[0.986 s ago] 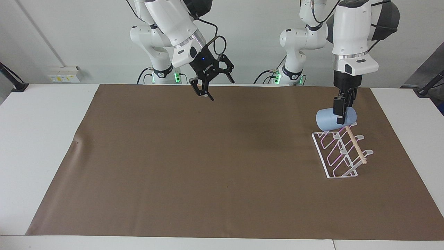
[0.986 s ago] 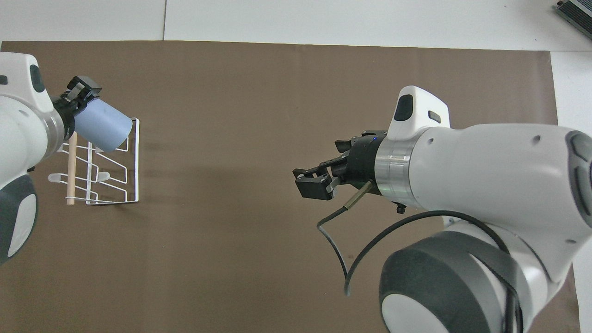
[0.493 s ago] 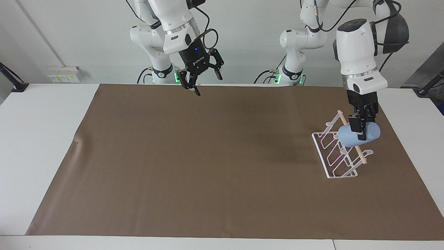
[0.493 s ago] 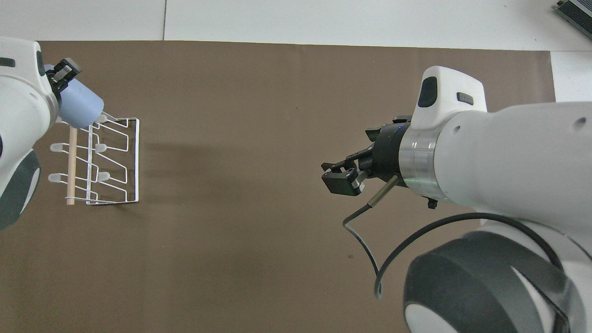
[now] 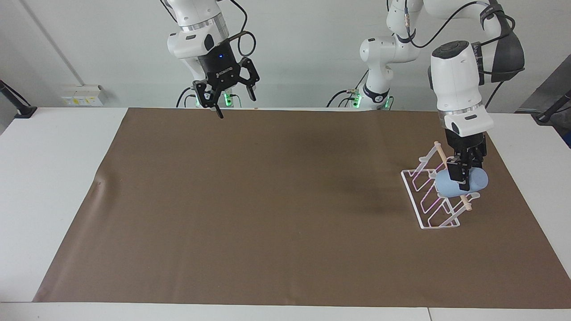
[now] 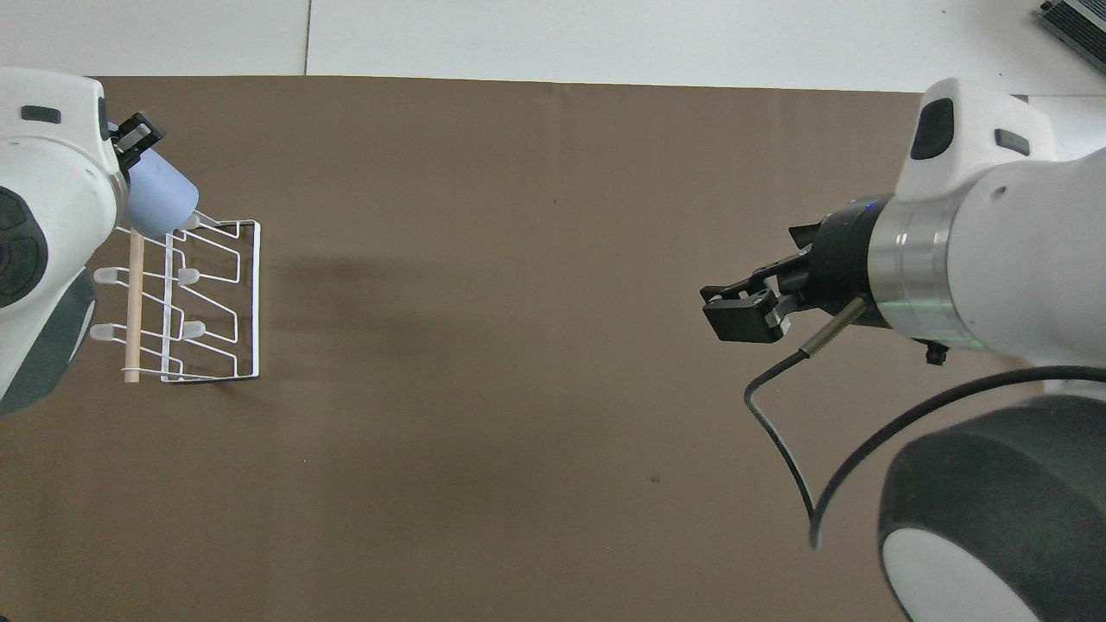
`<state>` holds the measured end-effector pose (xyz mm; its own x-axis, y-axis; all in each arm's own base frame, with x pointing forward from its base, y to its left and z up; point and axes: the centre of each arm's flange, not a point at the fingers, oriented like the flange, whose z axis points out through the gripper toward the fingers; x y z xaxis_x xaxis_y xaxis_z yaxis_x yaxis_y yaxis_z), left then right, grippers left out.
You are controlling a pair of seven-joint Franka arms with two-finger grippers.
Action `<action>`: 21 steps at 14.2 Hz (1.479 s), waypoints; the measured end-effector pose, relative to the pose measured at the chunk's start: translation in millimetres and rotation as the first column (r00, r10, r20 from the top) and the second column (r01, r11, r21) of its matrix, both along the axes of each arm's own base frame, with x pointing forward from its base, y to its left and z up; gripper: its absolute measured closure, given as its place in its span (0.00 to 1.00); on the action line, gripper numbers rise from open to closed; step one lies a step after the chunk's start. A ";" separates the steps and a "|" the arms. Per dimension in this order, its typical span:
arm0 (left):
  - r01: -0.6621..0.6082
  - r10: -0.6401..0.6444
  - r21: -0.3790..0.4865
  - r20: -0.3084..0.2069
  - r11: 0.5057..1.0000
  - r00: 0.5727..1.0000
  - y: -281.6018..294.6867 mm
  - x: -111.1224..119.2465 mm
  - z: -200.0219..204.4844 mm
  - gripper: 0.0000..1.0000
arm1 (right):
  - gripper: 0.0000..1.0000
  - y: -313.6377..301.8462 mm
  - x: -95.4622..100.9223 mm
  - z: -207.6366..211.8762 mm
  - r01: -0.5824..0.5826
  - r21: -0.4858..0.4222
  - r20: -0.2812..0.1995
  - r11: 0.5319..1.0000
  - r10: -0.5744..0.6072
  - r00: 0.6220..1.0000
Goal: Hang cup on cup holder
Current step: 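Raise the cup over the rack while the right gripper withdraws, then lower the cup onto a rack hook with the left gripper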
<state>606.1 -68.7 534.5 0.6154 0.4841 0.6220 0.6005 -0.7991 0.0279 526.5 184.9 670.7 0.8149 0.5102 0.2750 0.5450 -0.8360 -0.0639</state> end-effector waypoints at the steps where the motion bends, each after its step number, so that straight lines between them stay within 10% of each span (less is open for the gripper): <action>1: 0.000 0.000 0.007 -0.004 1.000 1.000 2.8 1.1 -3.8 0.25 | 0.00 -11.6 1.8 -1.1 0.016 -0.029 -0.011 0.999 -0.016 1.000; 21: 0.018 -0.017 0.024 -0.026 1.000 1.000 -3.6 -14.1 -76.2 0.26 | 0.00 -195.0 16.5 -42.6 0.334 -0.217 -0.153 0.917 -0.370 0.916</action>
<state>592.0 -72.3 458.3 0.6398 0.4584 0.6169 0.5869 -0.8097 -0.0071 543.0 -10.1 628.1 0.9779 0.2071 0.0294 0.2060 -0.9779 0.0361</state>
